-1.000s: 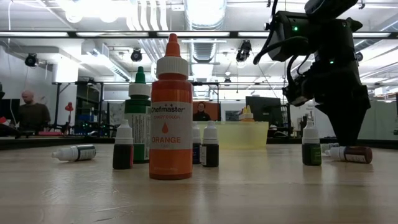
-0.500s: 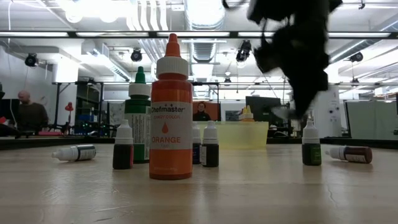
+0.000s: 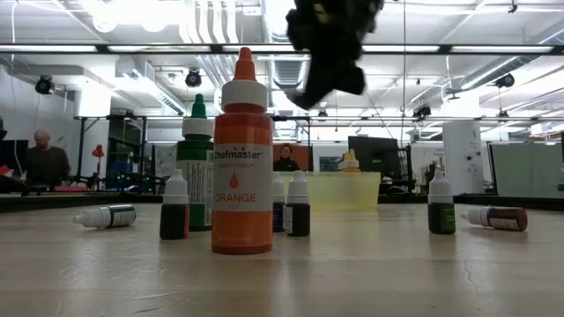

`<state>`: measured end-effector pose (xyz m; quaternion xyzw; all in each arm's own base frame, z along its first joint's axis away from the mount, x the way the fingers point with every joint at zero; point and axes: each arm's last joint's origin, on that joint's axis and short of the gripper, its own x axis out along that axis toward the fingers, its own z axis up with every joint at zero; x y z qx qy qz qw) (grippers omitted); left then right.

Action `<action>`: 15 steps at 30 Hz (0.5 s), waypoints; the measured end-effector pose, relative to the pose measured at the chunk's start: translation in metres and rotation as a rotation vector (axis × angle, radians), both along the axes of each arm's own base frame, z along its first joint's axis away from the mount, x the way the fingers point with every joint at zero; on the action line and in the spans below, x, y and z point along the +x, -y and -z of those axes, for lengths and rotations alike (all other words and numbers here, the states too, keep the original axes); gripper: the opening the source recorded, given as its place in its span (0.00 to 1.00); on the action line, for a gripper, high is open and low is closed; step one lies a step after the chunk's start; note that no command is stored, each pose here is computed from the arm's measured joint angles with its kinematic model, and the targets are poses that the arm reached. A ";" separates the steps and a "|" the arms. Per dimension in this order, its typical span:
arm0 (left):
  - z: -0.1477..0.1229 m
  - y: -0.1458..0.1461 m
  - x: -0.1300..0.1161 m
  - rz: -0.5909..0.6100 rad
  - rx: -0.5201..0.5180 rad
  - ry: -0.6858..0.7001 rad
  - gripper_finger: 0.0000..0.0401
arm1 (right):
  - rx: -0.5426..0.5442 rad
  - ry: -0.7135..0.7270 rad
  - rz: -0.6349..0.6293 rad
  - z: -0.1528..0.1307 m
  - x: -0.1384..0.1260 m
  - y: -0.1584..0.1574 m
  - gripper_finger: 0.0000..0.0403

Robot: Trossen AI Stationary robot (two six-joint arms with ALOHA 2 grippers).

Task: Pick & Place food coloring
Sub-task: Put the top small black food coloring bottle into the yellow bin

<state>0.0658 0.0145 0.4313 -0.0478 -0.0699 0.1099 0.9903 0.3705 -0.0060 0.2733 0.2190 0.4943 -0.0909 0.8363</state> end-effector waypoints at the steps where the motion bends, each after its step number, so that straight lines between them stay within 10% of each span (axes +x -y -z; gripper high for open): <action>1: 0.000 0.000 0.000 0.000 0.000 0.000 0.00 | -0.009 0.016 -0.009 -0.005 0.005 0.003 0.09; 15: 0.000 0.000 0.000 0.000 0.000 -0.001 0.00 | -0.109 0.058 -0.105 -0.048 0.039 0.032 0.09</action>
